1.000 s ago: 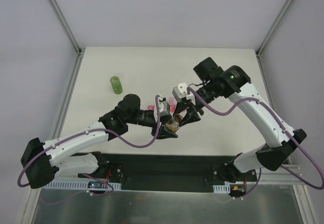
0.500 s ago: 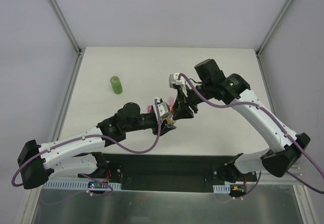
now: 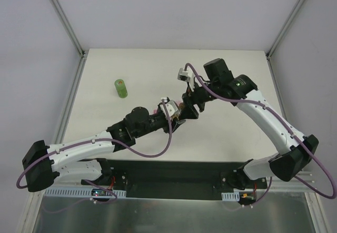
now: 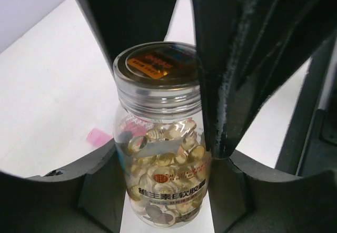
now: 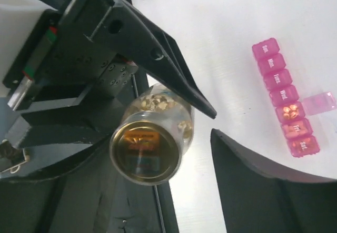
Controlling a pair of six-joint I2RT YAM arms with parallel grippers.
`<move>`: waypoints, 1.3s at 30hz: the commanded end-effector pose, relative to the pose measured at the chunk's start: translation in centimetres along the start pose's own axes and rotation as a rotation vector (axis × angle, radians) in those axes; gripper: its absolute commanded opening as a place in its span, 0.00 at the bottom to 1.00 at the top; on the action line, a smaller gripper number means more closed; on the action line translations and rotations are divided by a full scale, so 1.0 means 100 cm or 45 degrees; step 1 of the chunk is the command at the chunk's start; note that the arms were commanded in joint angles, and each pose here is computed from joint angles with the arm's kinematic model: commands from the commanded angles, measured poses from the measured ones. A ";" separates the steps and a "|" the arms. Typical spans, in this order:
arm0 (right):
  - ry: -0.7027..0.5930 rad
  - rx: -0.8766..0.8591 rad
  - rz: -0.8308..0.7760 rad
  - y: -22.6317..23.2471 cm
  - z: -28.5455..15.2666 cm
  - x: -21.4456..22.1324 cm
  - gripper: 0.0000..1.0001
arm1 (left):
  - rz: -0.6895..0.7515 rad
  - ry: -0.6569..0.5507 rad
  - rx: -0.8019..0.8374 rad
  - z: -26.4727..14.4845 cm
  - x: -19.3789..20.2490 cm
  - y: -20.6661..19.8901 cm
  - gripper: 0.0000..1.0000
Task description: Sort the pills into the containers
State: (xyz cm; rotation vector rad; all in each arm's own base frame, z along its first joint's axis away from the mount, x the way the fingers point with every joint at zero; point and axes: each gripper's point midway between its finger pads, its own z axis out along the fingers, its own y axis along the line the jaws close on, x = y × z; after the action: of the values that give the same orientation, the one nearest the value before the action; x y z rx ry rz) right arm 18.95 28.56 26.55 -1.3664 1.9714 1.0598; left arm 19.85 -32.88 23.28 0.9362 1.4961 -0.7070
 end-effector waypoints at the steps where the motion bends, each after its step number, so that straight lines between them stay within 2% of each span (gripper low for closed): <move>1: -0.016 -0.068 0.003 0.015 -0.021 -0.005 0.75 | 0.022 -0.408 0.170 -0.015 -0.095 -0.022 0.00; 2: -0.038 -0.078 -0.018 0.018 -0.025 -0.008 0.84 | 0.017 -0.393 0.198 -0.016 -0.091 -0.025 0.00; 5: -0.117 -0.097 -0.153 0.033 -0.045 -0.019 0.91 | 0.007 -0.342 0.282 -0.022 -0.080 -0.036 0.00; 11: -0.134 -0.193 -0.313 0.061 -0.064 -0.018 0.92 | -0.034 -0.300 0.374 -0.033 -0.072 -0.045 0.00; 15: -0.110 -0.204 -0.617 0.076 -0.083 -0.007 0.93 | -0.068 -0.271 0.502 -0.042 -0.068 -0.056 0.00; 18: -0.072 -0.271 -0.752 0.091 -0.095 0.002 0.94 | -0.088 -0.244 0.596 -0.048 -0.066 -0.063 0.00; 21: -0.133 -0.329 -0.876 0.103 -0.098 -0.003 0.94 | -0.088 -0.225 0.659 -0.050 -0.064 -0.069 0.00; 22: -0.184 -0.377 -0.973 0.110 -0.098 -0.006 0.94 | -0.089 -0.204 0.720 -0.052 -0.062 -0.075 0.00; 24: -0.209 -0.421 -1.016 0.116 -0.097 -0.008 0.95 | -0.089 -0.196 0.777 -0.055 -0.064 -0.080 0.00; 28: -0.151 -0.493 -1.050 0.119 -0.085 -0.010 0.94 | -0.095 -0.160 0.935 -0.059 -0.063 -0.096 0.00; 31: -0.099 -0.584 -1.008 0.124 -0.079 -0.007 0.89 | -0.104 -0.139 0.969 -0.059 -0.065 -0.098 0.00; 34: -0.049 -0.637 -0.968 0.125 -0.075 0.001 0.79 | -0.114 -0.120 0.990 -0.059 -0.064 -0.099 0.00; 39: -0.007 -0.642 -0.963 0.128 -0.077 0.012 0.76 | -0.116 -0.112 1.002 -0.059 -0.064 -0.099 0.00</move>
State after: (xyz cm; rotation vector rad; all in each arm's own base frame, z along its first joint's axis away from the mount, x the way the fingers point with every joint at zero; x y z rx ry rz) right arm 11.79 27.99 35.08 -2.0236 0.8752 1.0128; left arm 8.83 -33.72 26.44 1.3763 1.3103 -1.4014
